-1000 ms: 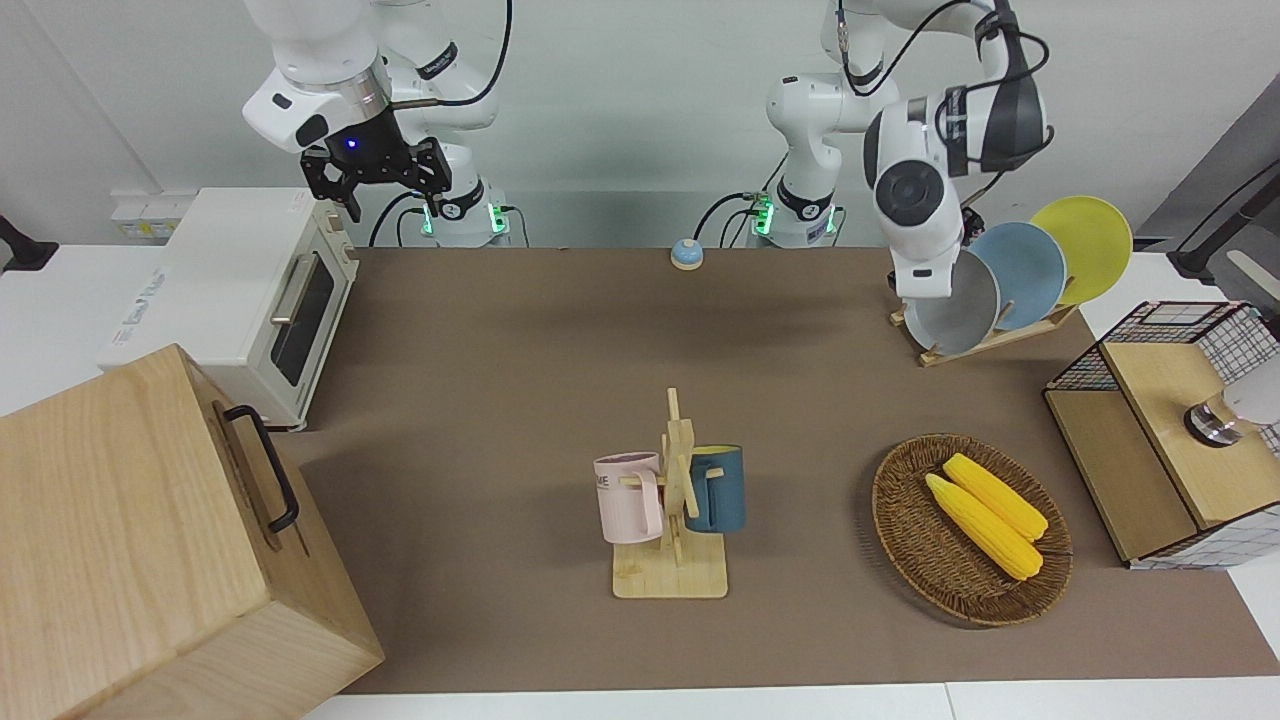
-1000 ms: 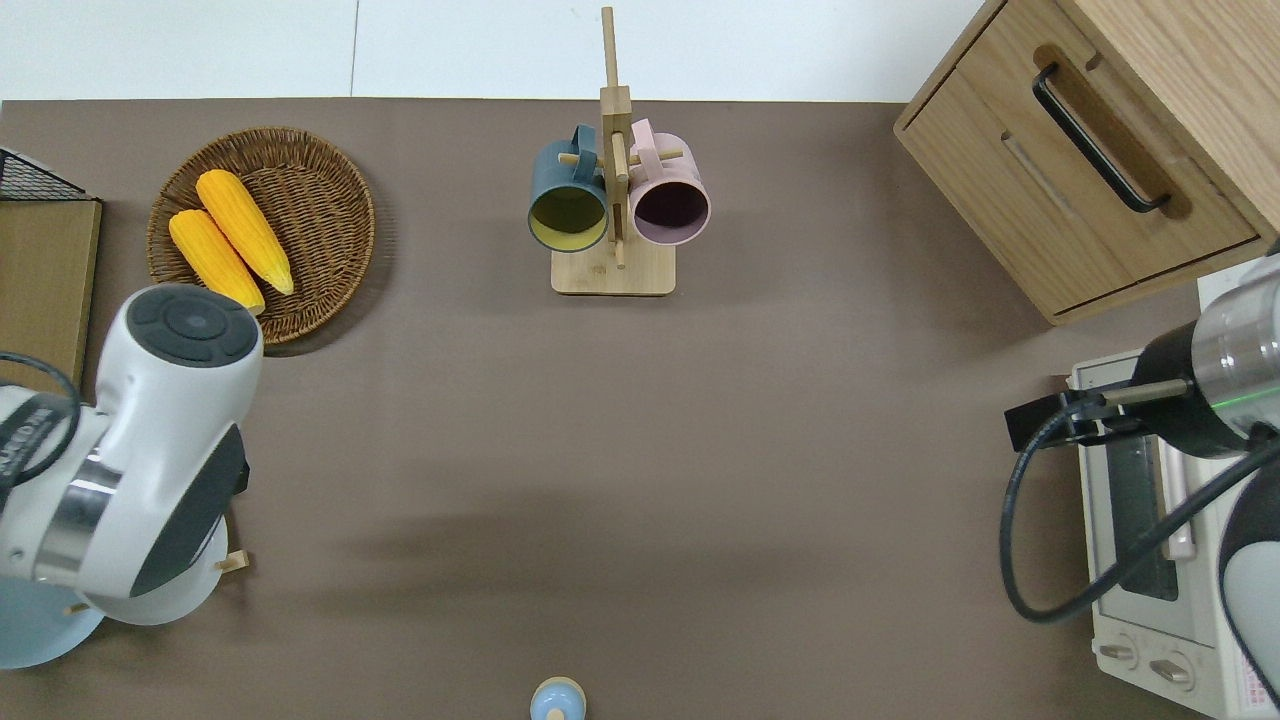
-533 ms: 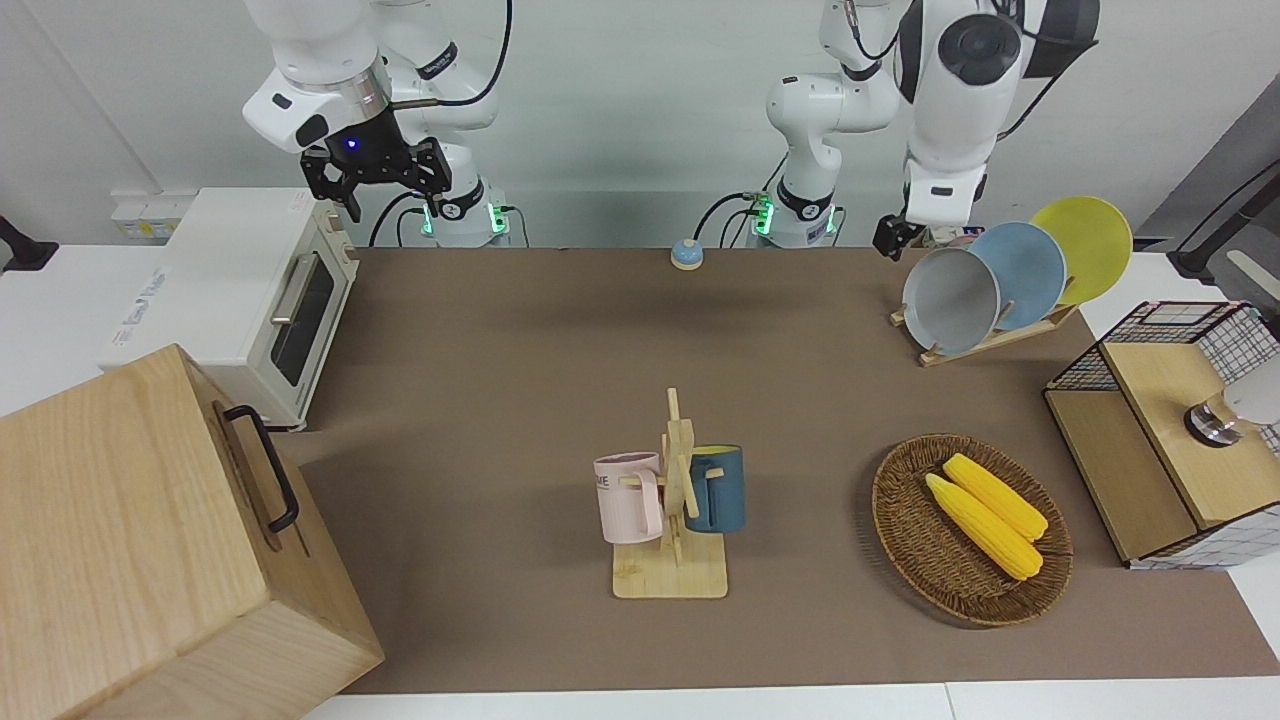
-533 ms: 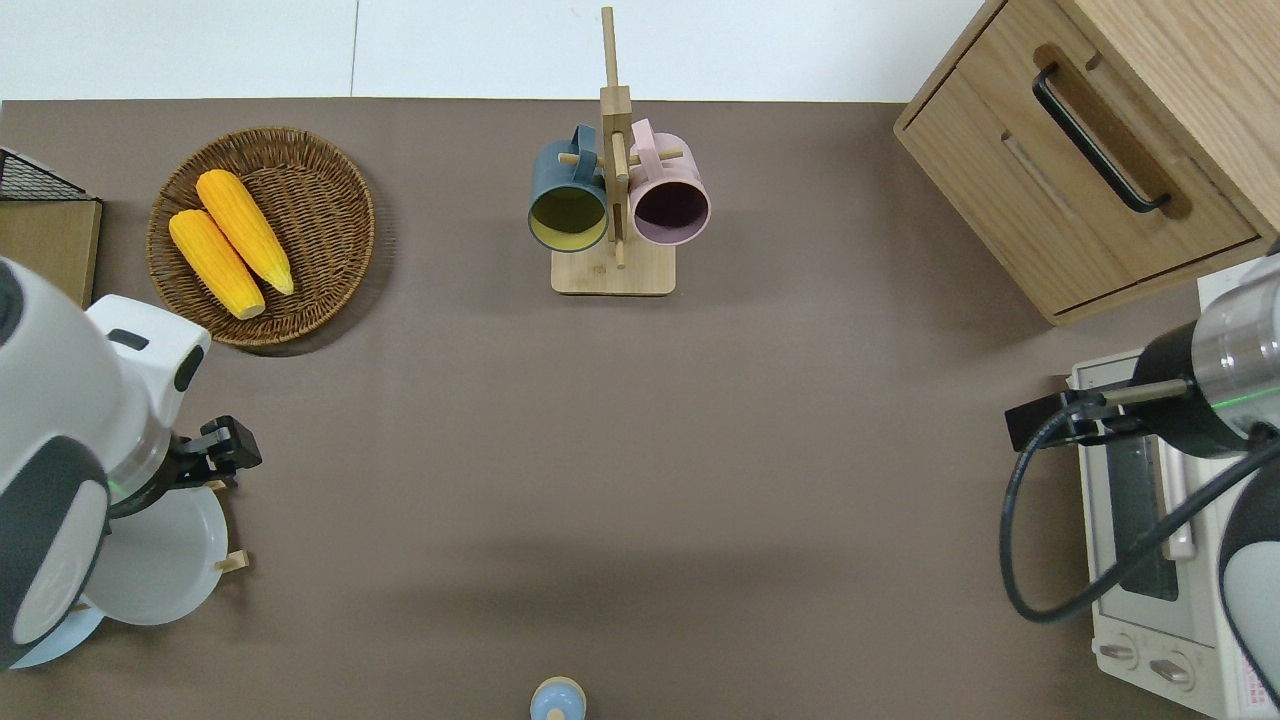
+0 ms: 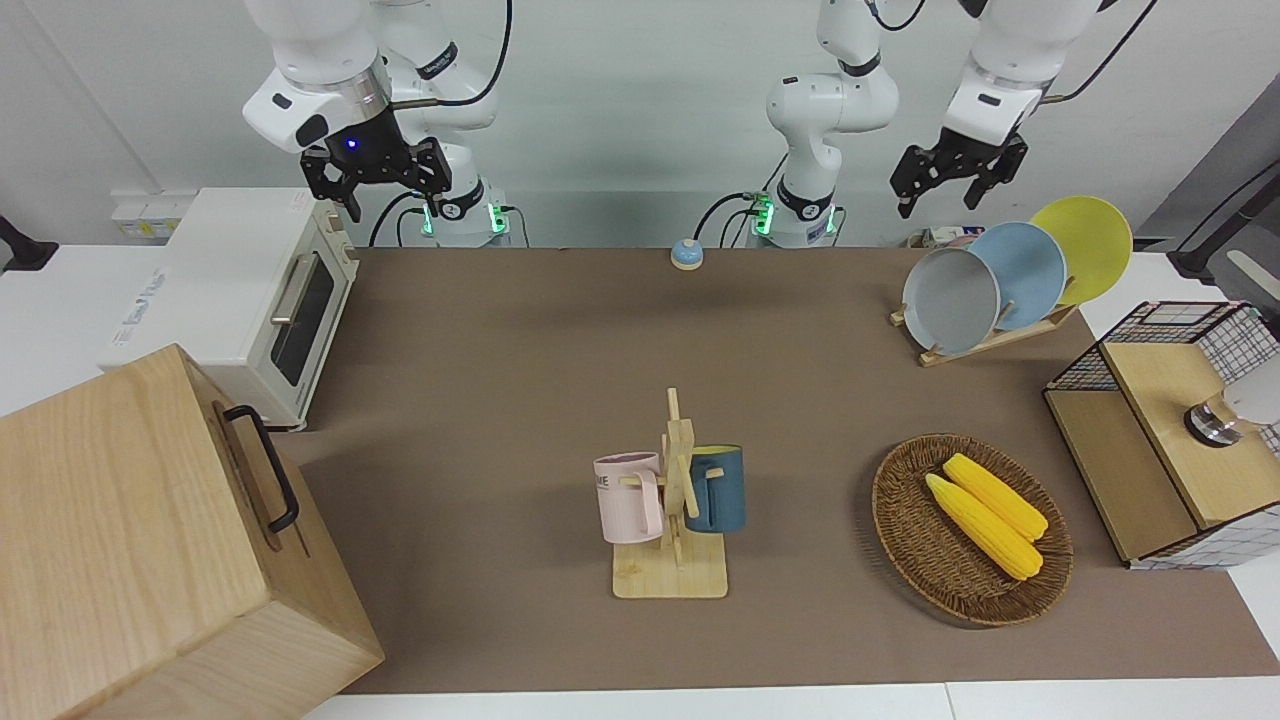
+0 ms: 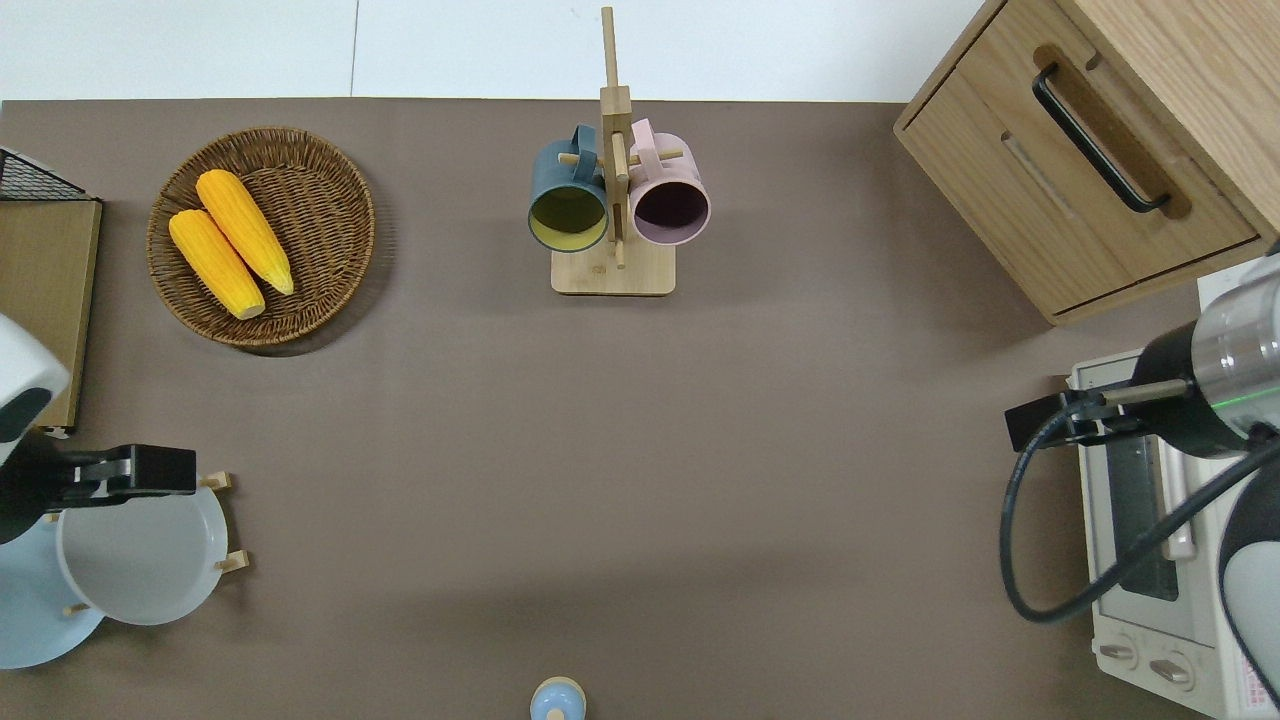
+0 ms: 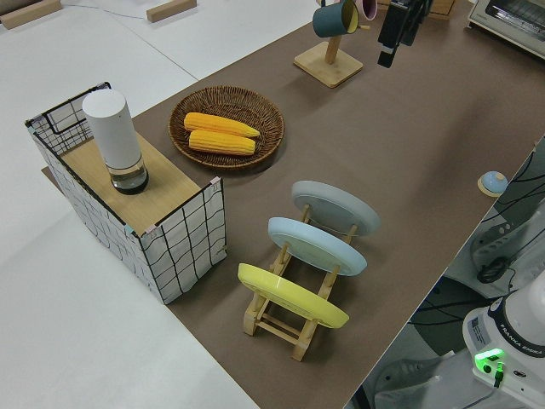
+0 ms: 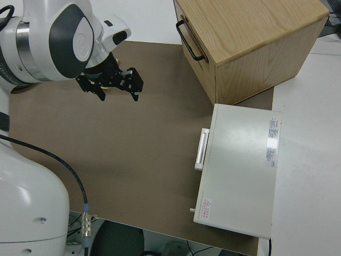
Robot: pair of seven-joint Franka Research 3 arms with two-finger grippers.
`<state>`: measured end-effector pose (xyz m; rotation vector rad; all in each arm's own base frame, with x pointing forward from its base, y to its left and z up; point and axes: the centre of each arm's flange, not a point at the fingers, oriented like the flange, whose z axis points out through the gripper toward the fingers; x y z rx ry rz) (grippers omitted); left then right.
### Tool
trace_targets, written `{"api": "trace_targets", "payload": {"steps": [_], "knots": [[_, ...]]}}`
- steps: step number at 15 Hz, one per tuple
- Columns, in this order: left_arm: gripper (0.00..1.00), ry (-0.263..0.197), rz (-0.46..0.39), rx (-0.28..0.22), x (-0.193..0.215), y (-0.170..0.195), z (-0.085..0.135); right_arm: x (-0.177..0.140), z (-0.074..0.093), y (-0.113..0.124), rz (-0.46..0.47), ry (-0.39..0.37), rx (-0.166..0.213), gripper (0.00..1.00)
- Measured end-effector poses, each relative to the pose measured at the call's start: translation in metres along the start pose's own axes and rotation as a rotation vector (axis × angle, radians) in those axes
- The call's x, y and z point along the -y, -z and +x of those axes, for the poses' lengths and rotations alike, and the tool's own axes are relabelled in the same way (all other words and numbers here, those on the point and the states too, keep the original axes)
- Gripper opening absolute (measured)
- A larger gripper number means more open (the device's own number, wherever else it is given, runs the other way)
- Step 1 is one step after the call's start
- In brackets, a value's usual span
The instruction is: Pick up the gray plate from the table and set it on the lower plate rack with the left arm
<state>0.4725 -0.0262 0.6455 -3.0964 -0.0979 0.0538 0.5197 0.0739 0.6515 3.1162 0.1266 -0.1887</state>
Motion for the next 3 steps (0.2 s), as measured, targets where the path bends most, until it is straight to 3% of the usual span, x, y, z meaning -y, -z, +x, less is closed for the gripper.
{"api": "trace_targets", "payload": {"steps": [3], "knots": [[1.00,-0.030,-0.002,-0.025,0.0025,0.0116,-0.0056,0.0000,0.0000,0.0000,0.000,0.000,0.000,0.99]]}}
